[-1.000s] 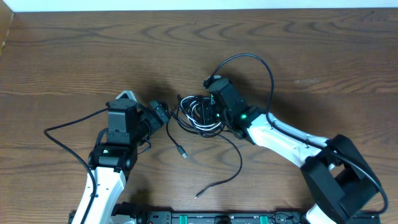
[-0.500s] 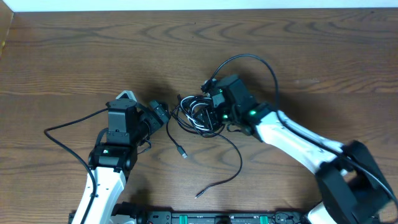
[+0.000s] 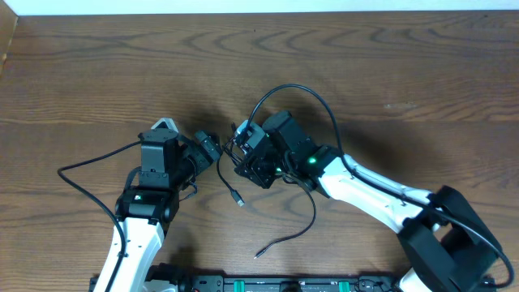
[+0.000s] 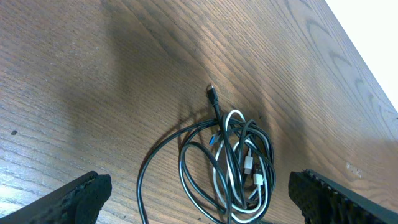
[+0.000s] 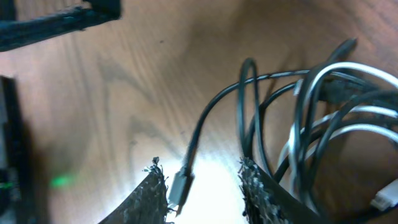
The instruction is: Untangle cables
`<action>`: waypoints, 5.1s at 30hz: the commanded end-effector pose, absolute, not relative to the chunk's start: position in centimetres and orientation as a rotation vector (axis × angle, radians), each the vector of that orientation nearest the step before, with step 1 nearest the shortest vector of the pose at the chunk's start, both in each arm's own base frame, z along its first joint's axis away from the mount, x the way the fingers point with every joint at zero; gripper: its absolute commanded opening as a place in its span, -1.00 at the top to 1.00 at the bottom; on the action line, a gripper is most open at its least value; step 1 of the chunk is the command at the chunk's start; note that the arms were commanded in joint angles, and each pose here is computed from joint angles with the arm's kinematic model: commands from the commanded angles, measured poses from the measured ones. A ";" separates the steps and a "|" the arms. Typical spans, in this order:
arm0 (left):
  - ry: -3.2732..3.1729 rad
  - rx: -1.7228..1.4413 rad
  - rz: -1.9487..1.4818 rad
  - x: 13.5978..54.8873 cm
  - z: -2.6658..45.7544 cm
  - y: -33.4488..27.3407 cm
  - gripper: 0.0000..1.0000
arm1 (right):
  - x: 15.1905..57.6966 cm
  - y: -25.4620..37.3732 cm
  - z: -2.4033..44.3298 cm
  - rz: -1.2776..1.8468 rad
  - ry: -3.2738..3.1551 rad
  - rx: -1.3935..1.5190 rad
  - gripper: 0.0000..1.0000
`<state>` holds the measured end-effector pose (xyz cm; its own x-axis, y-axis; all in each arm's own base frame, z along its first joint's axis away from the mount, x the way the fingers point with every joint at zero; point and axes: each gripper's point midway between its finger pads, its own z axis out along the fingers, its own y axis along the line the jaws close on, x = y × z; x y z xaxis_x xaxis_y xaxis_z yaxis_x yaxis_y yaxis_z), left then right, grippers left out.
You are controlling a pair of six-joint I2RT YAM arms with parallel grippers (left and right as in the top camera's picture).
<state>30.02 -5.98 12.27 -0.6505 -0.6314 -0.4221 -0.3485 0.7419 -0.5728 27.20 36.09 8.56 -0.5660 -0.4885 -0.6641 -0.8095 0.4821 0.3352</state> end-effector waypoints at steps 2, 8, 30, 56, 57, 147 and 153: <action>2.312 -0.726 -0.578 30.2 12.6 -5.6 -0.96 | 28.2 36.2 6.9 0.825 2.233 -1.083 0.20; 2.312 -0.726 -0.578 30.2 12.6 -5.6 -0.95 | 29.3 36.2 5.4 0.804 2.270 -1.018 0.29; 2.312 -0.726 -0.578 30.2 12.6 -5.6 -0.96 | 32.4 33.8 6.3 0.940 2.356 -0.747 0.37; 2.312 -0.726 -0.578 30.2 12.6 -5.6 -0.96 | 31.0 35.7 5.5 0.752 2.313 -0.847 0.34; 2.312 -0.726 -0.578 30.2 12.6 -5.6 -0.96 | 31.2 35.6 5.4 0.725 2.315 -0.837 0.35; 2.312 -0.726 -0.578 30.2 12.6 -5.6 -0.96 | 32.0 28.9 10.2 0.376 2.262 -1.160 0.98; 2.312 -0.726 -0.578 30.2 12.6 -5.6 -0.96 | 29.7 28.5 18.1 0.534 2.135 -1.109 0.98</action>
